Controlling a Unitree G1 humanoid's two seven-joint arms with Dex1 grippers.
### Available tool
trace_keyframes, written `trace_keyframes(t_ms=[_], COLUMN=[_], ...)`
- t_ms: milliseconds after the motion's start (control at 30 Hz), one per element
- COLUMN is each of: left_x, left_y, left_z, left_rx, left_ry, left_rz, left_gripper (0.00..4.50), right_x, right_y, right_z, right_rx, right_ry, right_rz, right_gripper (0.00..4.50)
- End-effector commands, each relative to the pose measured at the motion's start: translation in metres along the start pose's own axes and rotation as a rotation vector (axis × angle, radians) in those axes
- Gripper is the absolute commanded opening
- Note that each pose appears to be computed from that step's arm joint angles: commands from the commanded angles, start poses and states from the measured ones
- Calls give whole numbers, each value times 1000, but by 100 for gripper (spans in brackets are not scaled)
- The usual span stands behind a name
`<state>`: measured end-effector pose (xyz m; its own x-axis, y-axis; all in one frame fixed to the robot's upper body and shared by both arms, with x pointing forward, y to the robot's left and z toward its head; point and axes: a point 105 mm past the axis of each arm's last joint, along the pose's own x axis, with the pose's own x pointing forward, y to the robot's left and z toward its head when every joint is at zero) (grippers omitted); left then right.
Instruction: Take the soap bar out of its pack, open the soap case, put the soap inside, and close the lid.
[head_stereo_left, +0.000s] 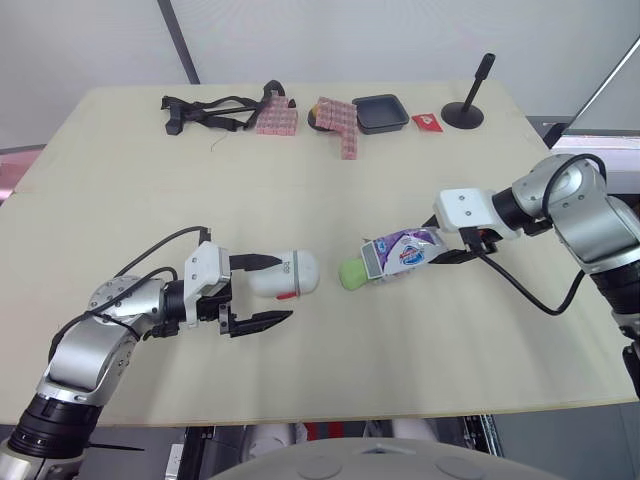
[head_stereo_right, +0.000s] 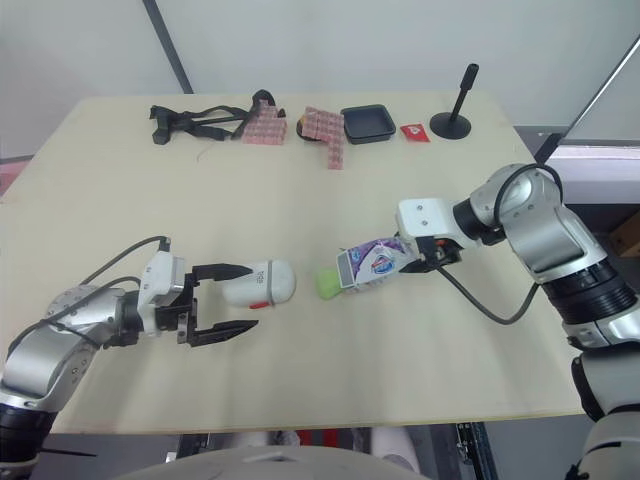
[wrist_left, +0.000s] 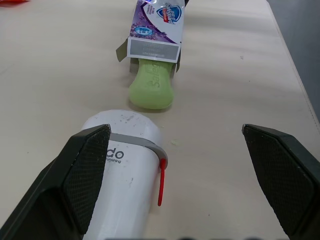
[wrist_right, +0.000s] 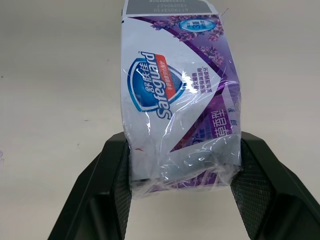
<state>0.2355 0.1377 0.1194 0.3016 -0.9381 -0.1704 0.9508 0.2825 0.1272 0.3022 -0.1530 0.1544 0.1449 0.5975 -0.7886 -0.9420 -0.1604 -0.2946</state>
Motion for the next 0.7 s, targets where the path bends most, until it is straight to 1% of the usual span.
trace_keyframes(t_ms=[33, 233, 300, 400, 533, 667, 700], left_x=[-3, -4, -4, -4, -4, -5, -6], left_y=[1, 2, 2, 2, 3, 4, 4], left_z=[3, 2, 1, 0, 1, 1, 1], left_rx=[20, 21, 21, 23, 27, 26, 26], left_ry=[3, 7, 7, 8, 7, 6, 6], left_rz=[-3, -6, -9, -14, -15, -8, -7], left_gripper=[450, 450, 450, 450, 450, 450, 450], right_x=[-28, -63, -74, -81, -86, -89, -89], right_y=[0, 0, -3, -5, -6, -4, -2], right_z=[-4, -31, -36, -48, -73, -109, -115], right_rx=[5, 111, 196, 303, 488, 672, 717], right_ry=[-3, 8, -66, -135, -239, -251, -250], right_rz=[-60, -178, -261, -374, -599, -907, -954], right_gripper=[270, 270, 270, 270, 270, 270, 270])
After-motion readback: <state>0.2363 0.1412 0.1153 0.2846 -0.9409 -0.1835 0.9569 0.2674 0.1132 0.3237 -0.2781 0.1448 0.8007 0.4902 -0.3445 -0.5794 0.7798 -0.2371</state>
